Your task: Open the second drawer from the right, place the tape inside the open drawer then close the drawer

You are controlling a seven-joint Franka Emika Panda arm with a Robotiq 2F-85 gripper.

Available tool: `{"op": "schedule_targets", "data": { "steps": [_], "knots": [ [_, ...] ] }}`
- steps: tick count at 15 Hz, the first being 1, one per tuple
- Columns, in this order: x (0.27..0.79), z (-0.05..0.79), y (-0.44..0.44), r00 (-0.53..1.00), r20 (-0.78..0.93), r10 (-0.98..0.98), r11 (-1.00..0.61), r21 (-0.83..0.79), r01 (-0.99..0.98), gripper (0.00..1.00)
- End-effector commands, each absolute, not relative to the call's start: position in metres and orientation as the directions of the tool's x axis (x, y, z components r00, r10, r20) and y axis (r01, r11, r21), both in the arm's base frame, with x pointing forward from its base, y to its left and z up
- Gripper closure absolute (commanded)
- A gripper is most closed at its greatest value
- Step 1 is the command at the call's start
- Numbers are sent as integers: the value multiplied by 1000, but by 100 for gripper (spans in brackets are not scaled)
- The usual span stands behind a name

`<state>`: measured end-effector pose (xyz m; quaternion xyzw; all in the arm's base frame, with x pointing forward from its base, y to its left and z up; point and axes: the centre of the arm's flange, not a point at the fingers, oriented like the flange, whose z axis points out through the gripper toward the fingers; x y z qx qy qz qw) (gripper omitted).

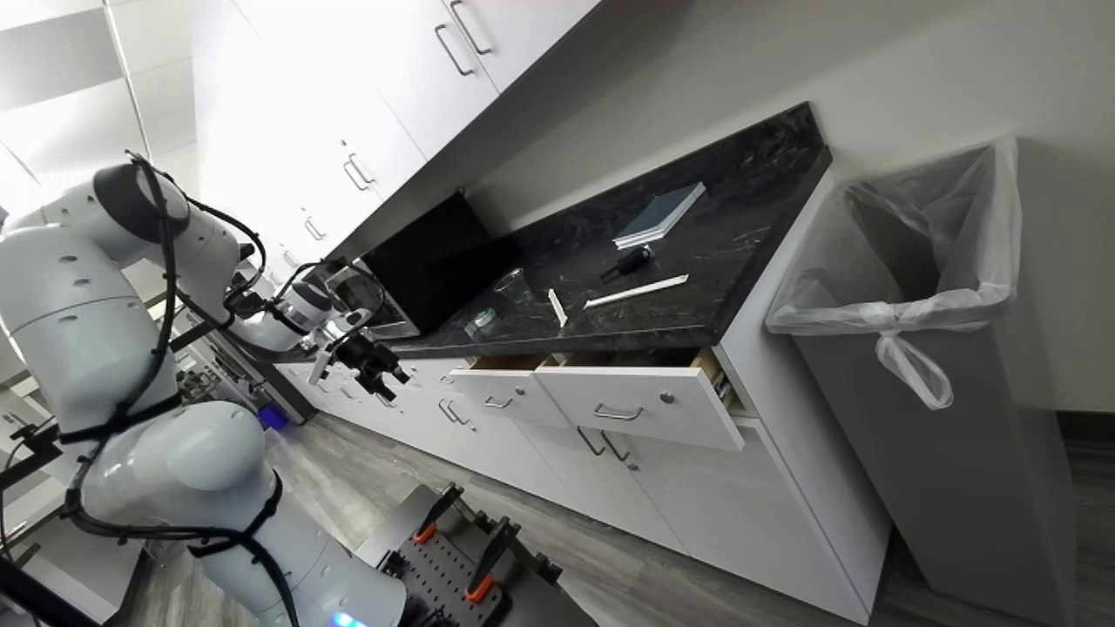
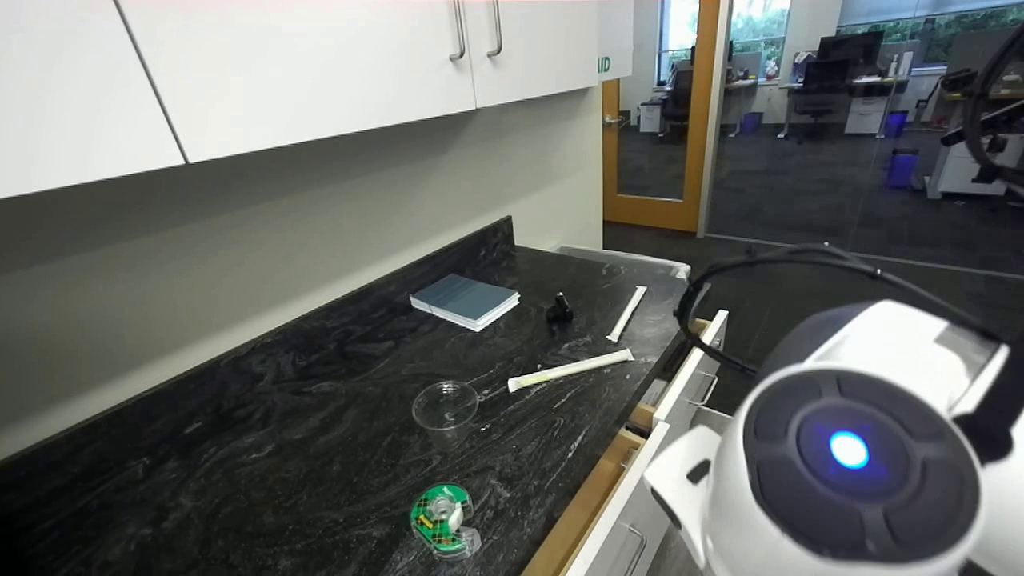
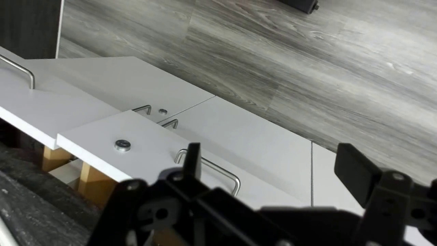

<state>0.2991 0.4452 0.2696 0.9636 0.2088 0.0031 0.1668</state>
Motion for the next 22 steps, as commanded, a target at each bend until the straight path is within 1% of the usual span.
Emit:
{"op": "schedule_targets", "data": {
  "steps": [1,5,9,10,11,15,17,19,22],
  "knots": [
    [303,222,496,897,-119,426,-802,410,435,0],
    [292,164,518,829,-176,531,-708,446,548,0],
    [279,127,518,679,-255,688,-531,461,711,0],
    [280,127,511,675,-246,695,-511,491,705,0],
    [273,125,509,710,-240,662,-570,453,685,0],
    [275,120,508,689,-243,683,-536,474,699,0],
    [270,112,515,708,-288,645,-459,595,660,0],
    [261,100,509,707,-304,639,-392,662,639,0],
    [244,80,502,735,-240,634,-331,775,539,0]
  ]
}}
